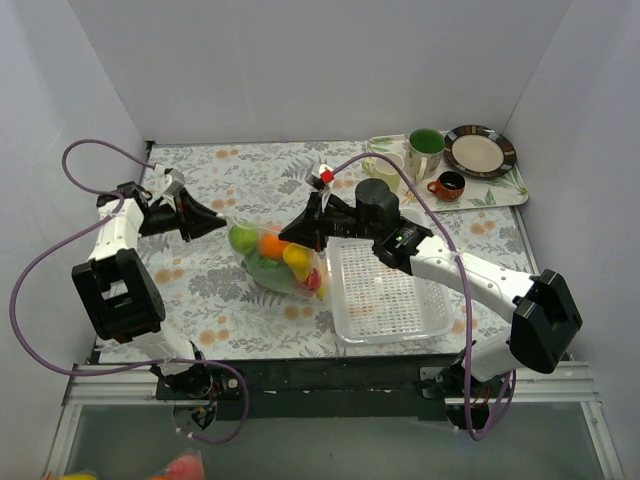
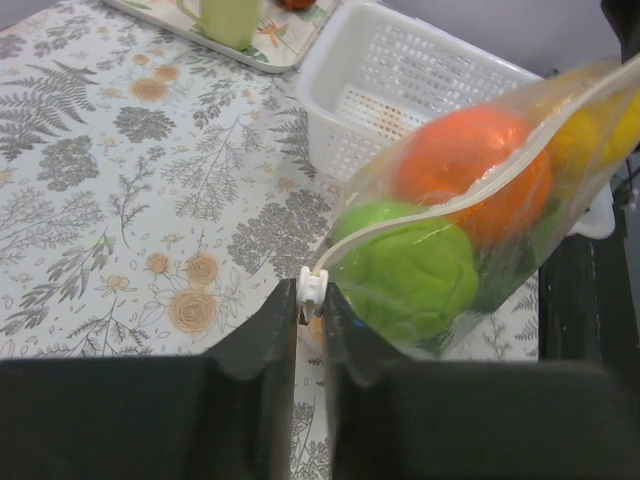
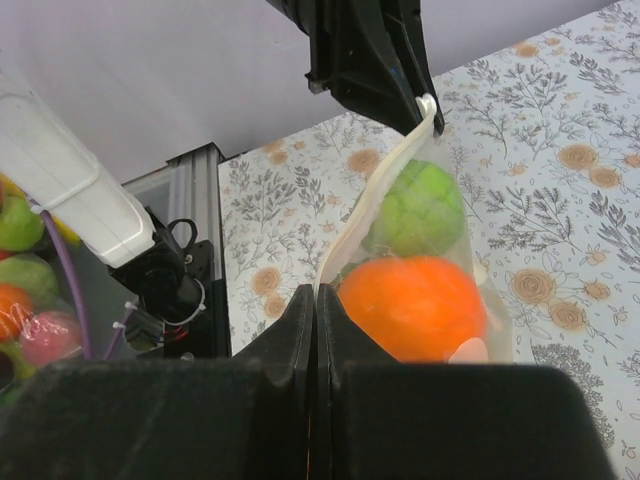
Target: Open the zip-top bag and remove the fake food
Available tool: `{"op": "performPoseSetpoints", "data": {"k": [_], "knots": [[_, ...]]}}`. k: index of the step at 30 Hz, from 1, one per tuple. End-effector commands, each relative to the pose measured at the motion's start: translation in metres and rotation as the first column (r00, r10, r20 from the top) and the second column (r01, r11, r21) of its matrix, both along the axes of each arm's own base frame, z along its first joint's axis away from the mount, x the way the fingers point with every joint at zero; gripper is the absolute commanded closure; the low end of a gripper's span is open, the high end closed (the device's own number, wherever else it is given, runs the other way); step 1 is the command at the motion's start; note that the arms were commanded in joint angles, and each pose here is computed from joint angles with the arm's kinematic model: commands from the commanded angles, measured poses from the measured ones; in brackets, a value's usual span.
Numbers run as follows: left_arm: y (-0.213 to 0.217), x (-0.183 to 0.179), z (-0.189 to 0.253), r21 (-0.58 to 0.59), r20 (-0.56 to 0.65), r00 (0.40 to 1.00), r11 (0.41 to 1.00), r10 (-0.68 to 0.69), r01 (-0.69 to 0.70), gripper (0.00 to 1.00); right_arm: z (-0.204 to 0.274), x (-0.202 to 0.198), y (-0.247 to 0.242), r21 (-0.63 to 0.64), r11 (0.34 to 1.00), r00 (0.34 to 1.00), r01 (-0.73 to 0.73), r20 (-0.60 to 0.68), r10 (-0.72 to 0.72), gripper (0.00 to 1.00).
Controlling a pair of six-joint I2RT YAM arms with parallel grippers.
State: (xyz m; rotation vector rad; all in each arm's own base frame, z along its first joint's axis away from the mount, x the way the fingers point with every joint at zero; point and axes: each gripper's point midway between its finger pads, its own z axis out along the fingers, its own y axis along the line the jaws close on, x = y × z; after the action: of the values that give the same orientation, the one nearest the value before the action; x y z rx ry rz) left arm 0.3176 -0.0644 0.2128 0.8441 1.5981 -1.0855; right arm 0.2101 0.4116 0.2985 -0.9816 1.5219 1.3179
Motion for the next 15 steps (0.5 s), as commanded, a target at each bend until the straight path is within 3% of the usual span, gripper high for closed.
{"op": "performPoseSetpoints", "data": {"k": [1,8,11,12,15], "knots": [[-0.01,-0.005,0.091,-0.269,0.196,0.98,0.959,-0.034,0.087,1.0,0.022,0.001,0.0,0.063,0.998,0.997,0.016,0.08,-0.021,0.99],[-0.005,-0.021,0.124,-0.238,0.221,0.975,0.967,-0.036,0.089,1.0,-0.003,0.023,-0.003,-0.029,0.994,0.989,0.101,0.114,-0.097,0.99],[-0.01,-0.037,0.127,-0.217,0.221,0.973,0.97,-0.062,0.111,1.0,-0.006,0.035,-0.002,-0.067,0.988,0.978,0.137,0.167,-0.124,0.58],[-0.013,-0.046,0.132,-0.201,0.238,0.969,0.972,-0.072,0.121,1.0,-0.012,0.04,-0.002,-0.099,0.983,0.975,0.154,0.179,-0.134,0.34],[-0.017,-0.056,0.127,-0.191,0.22,0.971,0.972,-0.09,0.133,1.0,0.012,0.051,0.006,-0.089,0.983,0.954,0.16,0.27,-0.131,0.08]]}}
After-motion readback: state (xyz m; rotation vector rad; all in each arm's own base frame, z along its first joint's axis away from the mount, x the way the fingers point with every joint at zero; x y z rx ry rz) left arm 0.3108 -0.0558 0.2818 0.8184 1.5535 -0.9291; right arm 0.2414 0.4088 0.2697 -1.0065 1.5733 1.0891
